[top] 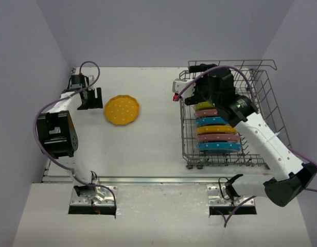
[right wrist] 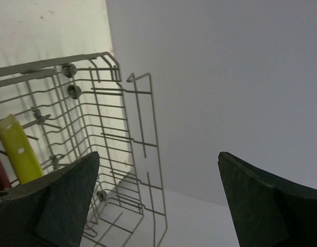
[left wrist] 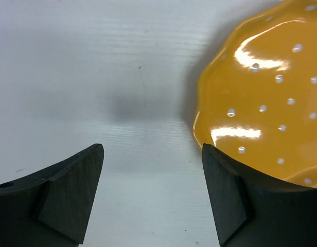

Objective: Unload the plates from the dish rack

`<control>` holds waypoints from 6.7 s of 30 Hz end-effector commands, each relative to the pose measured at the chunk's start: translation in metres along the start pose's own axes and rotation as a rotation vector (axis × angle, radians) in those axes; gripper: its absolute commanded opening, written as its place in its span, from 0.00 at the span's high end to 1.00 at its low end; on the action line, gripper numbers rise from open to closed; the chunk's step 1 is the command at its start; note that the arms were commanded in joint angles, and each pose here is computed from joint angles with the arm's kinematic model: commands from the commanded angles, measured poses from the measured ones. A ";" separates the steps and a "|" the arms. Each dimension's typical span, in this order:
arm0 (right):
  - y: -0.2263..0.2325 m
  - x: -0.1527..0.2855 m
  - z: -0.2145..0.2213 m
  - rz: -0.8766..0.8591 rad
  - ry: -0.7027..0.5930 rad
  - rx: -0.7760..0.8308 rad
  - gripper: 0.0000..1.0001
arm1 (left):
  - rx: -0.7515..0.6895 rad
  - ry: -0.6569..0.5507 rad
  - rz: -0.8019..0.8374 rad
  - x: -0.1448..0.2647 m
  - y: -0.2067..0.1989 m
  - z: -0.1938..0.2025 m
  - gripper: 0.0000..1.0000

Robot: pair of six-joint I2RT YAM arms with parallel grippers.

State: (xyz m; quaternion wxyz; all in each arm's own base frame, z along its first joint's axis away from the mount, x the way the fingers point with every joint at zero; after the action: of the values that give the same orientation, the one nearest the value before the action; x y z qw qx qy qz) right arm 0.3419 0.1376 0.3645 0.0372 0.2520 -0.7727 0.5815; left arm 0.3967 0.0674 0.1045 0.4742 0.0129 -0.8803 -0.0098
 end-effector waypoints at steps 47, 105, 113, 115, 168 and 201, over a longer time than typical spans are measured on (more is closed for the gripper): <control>0.099 -0.015 0.148 -1.000 0.087 -0.610 0.40 | -0.386 -0.381 0.542 0.162 -0.123 -0.019 0.11; 0.106 -0.041 0.150 -1.019 0.124 -0.353 0.80 | -0.363 -0.383 0.569 0.170 -0.129 -0.013 0.05; 0.065 -0.018 0.117 -0.915 0.021 -0.397 0.94 | -0.350 -0.387 0.583 0.171 -0.131 -0.014 0.05; 0.058 -0.011 0.110 -0.888 -0.007 -0.395 0.99 | -0.348 -0.387 0.584 0.171 -0.131 -0.013 0.05; 0.065 0.031 -0.181 0.412 -0.735 0.661 1.00 | -0.123 -0.361 0.918 0.254 -0.139 -0.042 0.25; 0.107 -0.014 -0.173 0.297 -0.563 0.594 0.11 | 0.110 -0.242 1.214 0.181 -0.090 -0.022 1.00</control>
State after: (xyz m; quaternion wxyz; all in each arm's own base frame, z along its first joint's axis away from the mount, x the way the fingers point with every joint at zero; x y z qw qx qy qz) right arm 0.2577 0.3267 0.2725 -0.3065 0.3660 -0.5344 0.6975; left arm 0.3007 -0.0547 0.2503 0.3524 -0.4611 -0.7532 0.3097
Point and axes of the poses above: each gripper's point midway between its finger pads, its own x axis back along the fingers, its own y axis along the line the jaws close on, z = x × y, the point moved 4 cm from there along x, back along the fingers, and after that the axes turned 8 degrees about -x, right-handed, at the moved point
